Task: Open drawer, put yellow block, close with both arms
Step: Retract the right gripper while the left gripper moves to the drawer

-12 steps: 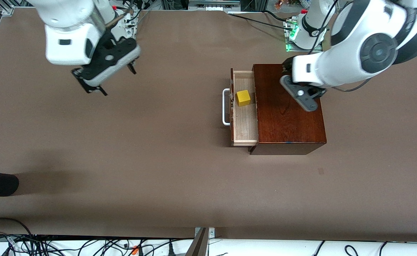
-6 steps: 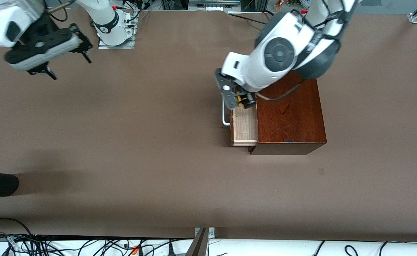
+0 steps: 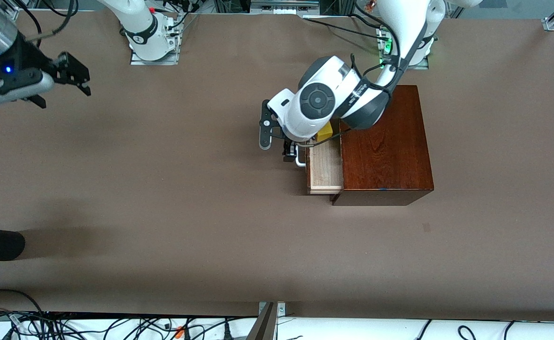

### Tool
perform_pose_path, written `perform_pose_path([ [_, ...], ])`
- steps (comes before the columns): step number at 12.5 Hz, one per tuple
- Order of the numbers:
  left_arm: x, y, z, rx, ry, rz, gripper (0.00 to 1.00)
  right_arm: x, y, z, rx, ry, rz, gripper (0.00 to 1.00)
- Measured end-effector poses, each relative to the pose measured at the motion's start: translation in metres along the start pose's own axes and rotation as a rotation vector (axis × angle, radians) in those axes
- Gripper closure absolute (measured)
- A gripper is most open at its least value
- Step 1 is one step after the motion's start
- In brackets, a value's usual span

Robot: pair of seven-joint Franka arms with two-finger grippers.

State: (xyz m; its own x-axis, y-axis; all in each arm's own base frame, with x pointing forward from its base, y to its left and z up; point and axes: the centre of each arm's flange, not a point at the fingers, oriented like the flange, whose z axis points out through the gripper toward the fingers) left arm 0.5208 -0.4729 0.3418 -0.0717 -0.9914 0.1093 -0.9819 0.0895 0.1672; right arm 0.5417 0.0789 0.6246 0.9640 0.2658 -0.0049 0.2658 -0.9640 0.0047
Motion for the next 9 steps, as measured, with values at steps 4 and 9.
perform_pose_path([
  [4,0.012,0.013,0.034,0.002,-0.105,0.067,0.0,0.004,0.008,0.037,0.002,-0.016,0.153,0.0],
  [9,0.007,0.008,0.049,0.002,-0.144,0.076,0.0,0.012,0.009,0.048,0.001,0.0,0.208,0.0],
])
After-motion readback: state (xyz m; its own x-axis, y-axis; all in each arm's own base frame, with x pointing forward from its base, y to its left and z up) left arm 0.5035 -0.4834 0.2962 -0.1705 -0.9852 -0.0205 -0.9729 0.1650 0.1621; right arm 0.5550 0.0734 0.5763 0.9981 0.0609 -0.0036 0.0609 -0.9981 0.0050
